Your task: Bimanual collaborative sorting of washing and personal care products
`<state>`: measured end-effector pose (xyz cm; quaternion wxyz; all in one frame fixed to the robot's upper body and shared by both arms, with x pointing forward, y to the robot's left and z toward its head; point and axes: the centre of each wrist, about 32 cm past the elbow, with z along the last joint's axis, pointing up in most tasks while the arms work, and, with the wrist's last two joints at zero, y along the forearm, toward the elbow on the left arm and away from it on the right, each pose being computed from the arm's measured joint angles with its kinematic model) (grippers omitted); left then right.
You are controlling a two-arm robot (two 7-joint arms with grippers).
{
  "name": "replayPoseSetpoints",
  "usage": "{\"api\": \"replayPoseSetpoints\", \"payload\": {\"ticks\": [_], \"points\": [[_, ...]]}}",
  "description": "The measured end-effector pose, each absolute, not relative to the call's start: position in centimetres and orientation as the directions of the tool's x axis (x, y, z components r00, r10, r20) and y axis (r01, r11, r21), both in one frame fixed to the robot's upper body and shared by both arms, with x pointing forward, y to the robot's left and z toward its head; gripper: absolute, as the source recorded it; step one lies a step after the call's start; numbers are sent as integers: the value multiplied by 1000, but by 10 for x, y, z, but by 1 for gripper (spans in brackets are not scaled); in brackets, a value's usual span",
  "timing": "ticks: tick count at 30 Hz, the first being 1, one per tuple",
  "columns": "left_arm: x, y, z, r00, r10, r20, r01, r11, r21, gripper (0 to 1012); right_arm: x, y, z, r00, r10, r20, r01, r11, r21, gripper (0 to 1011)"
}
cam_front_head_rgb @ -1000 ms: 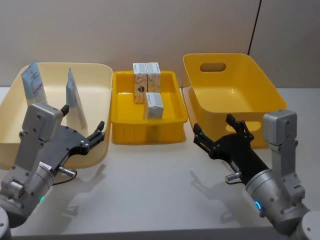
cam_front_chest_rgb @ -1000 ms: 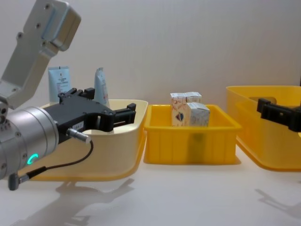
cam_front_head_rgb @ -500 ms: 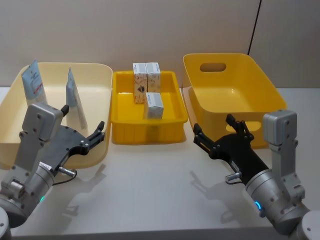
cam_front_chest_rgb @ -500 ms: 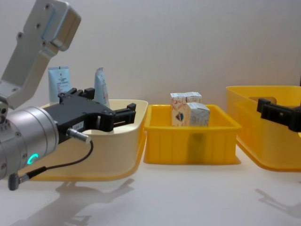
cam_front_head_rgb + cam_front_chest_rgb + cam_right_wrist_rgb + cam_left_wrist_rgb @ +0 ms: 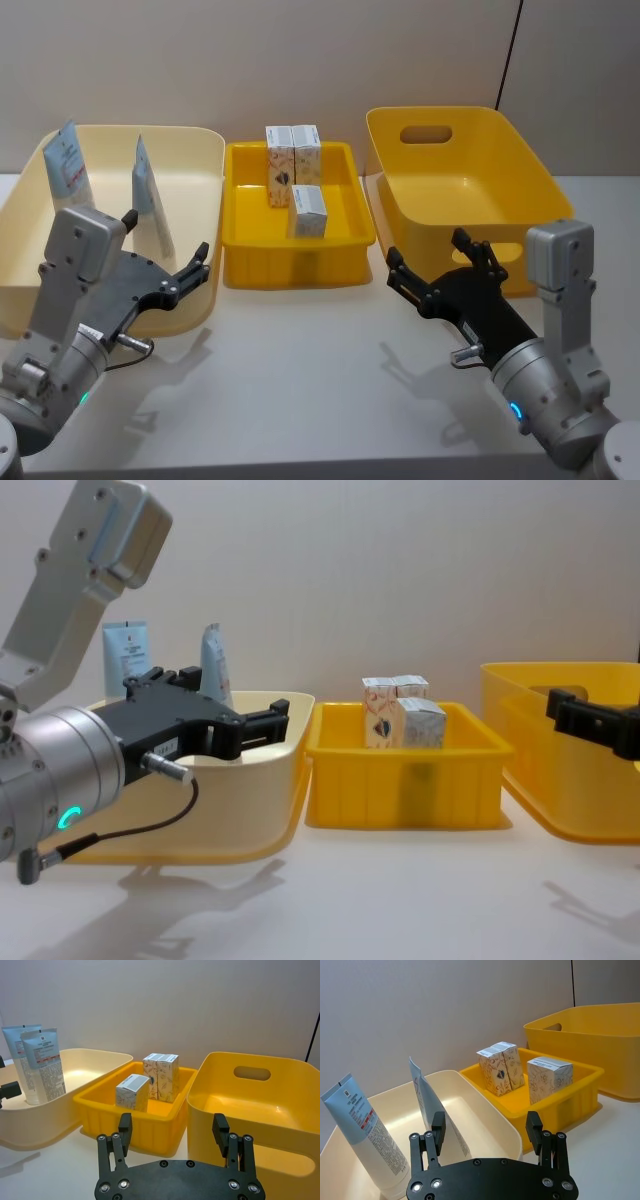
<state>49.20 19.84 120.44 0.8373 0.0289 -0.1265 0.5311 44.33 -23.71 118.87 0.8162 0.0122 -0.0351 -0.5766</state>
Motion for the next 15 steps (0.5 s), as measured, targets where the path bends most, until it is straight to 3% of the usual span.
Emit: {"api": "replayPoseSetpoints", "payload": {"ticks": [15], "points": [[492,198,1204,404,882,243,-897,434,-86,1000,444,-235,1190,335,-941,42,940,337,57,999]]}}
